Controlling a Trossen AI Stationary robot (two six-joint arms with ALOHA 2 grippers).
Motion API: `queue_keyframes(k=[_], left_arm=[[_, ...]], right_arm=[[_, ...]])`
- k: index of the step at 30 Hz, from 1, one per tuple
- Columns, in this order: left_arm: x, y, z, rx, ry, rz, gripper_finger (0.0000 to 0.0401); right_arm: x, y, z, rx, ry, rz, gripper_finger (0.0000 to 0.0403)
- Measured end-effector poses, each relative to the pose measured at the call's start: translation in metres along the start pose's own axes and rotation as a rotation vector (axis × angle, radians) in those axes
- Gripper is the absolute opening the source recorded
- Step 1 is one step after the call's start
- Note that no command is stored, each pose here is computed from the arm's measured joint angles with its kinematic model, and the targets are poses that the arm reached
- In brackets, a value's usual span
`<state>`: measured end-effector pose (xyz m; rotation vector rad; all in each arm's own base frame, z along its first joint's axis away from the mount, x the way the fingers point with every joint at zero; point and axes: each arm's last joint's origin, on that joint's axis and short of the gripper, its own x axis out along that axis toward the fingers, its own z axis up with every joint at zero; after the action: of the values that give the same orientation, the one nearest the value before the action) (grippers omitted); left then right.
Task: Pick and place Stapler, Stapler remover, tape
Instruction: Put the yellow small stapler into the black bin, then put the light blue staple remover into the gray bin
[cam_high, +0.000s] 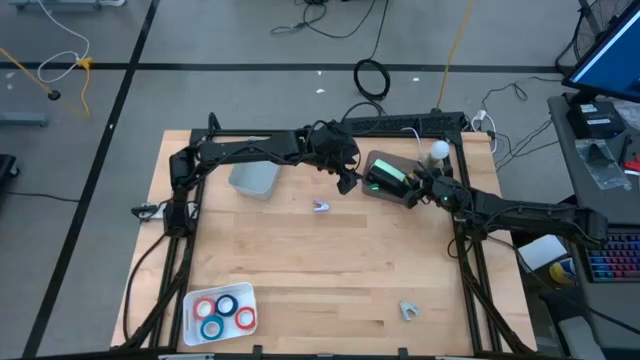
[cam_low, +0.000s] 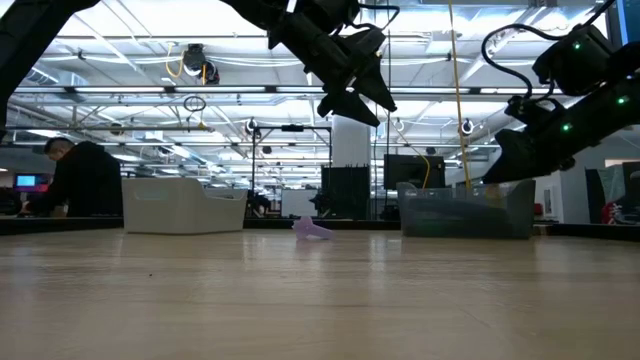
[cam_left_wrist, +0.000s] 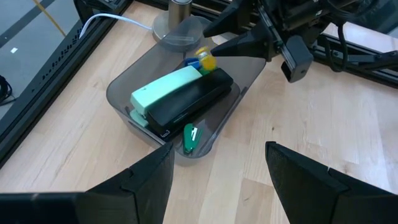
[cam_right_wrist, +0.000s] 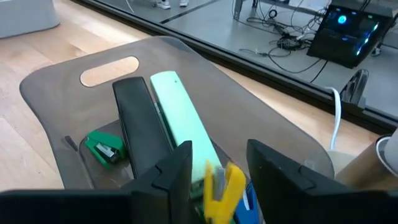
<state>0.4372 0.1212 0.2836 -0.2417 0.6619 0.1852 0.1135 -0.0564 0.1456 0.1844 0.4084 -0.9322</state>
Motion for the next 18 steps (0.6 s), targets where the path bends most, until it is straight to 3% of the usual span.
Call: queue_keyframes(k=[7,12,18], left_arm=[[0.0,0.0,0.0,0.0,0.0,0.0,0.0258],[0.0,-0.002,0.0,-0.045,0.002,-0.01,0.0257],[0.001,-0.005,-0.003,-0.13,0.026,-0.013,0.0257]], right_arm=[[-0.003,0.003,0.011,0.001,-0.098,0.059,0.0154],[-0.013,0.012,0.026,0.03,-0.225,0.347,0.0147],[-0.023,0.022,0.026,0.091,-0.203,0.61,0.014]])
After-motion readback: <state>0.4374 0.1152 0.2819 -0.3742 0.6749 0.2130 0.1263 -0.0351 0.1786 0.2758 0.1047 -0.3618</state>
